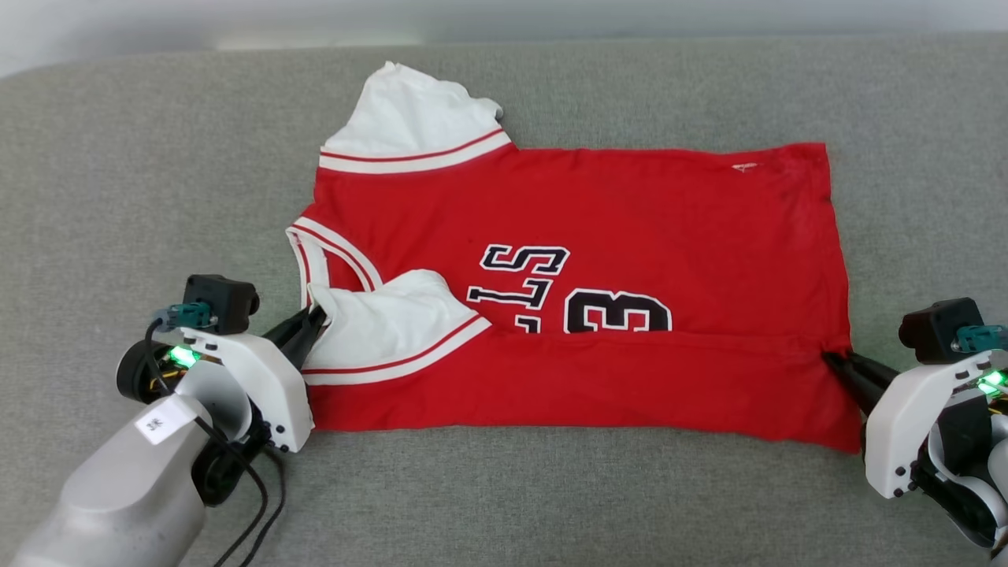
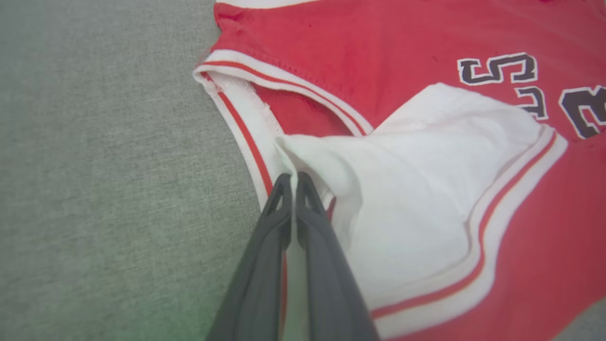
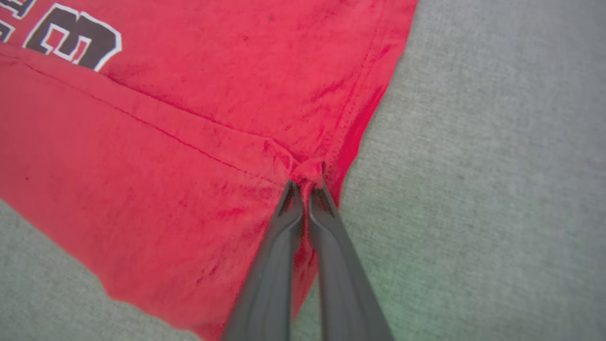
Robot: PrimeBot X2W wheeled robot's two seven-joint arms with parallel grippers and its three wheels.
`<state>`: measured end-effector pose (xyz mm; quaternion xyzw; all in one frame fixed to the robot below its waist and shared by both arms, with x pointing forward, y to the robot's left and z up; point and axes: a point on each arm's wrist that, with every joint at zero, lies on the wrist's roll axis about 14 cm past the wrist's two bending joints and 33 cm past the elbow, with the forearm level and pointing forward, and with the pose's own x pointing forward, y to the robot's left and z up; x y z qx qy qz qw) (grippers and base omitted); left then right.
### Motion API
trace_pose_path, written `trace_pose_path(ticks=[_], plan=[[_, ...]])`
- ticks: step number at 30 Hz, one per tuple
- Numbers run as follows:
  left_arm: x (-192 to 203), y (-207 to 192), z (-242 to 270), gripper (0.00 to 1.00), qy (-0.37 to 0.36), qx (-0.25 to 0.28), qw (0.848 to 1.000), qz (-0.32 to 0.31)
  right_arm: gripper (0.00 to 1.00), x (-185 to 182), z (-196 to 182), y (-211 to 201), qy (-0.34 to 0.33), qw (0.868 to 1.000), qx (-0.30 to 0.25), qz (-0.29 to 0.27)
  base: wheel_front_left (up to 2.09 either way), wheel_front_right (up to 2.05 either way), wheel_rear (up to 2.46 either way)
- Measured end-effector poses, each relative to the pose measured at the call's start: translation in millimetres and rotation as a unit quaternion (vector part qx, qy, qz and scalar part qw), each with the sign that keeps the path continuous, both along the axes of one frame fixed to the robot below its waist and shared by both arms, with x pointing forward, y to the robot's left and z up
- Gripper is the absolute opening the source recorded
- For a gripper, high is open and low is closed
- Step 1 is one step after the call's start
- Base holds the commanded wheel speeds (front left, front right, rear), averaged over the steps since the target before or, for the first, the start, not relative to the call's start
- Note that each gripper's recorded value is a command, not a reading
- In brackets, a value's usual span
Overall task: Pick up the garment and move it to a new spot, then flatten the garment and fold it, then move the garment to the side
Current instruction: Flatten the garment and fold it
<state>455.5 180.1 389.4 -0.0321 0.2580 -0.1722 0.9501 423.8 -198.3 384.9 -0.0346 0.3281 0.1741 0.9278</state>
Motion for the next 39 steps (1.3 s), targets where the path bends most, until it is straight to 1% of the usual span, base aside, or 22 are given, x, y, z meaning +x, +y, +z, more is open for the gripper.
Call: trace_pose_path(ticks=[4,8,13,16,19,22,25,28,33,39], plan=[[5.4,7.2,24.2,1.00,-0.030,0.009,1.000,0.000,1.00,2.8,17.3,3.2,-0.029,1.000,0.006,0.004,0.00,0.00,0.00],[13.9,19.5,60.2,1.00,-0.064,0.032,0.997,-0.006,1.00,4.8,35.8,8.2,-0.056,0.998,0.013,0.011,0.00,0.00,0.00],[16.1,28.2,96.3,1.00,-0.062,0.047,0.997,-0.011,1.00,7.2,55.2,16.0,-0.083,0.996,0.020,0.021,0.00,0.00,0.00],[8.6,33.6,99.8,1.00,-0.019,0.075,0.997,-0.024,1.00,6.8,61.2,18.6,-0.089,0.995,0.022,0.023,0.00,0.00,0.00],[-0.8,31.6,99.2,1.00,0.032,0.091,0.994,-0.043,1.00,4.2,63.0,20.6,-0.090,0.995,0.022,0.026,0.00,0.00,0.00],[-13.7,24.1,92.6,1.00,0.093,0.091,0.990,-0.062,1.00,3.5,66.6,22.3,-0.093,0.995,0.023,0.028,0.00,0.00,0.00],[-27.1,25.9,80.8,1.00,0.149,0.108,0.980,-0.075,1.00,1.4,68.3,23.7,-0.094,0.995,0.022,0.029,0.00,0.00,0.00],[-35.1,22.2,70.8,1.00,0.191,0.105,0.972,-0.082,1.00,-1.1,67.9,24.9,-0.091,0.995,0.023,0.029,0.00,0.00,0.00],[-52.8,17.6,39.5,1.00,0.268,0.106,0.953,-0.092,1.00,-3.3,63.9,21.0,-0.082,0.996,0.019,0.025,0.00,0.00,0.00],[-65.7,14.3,1.7,1.00,0.329,0.115,0.932,-0.097,1.00,-0.8,58.5,17.7,-0.073,0.997,0.019,0.018,0.00,0.00,0.00]])
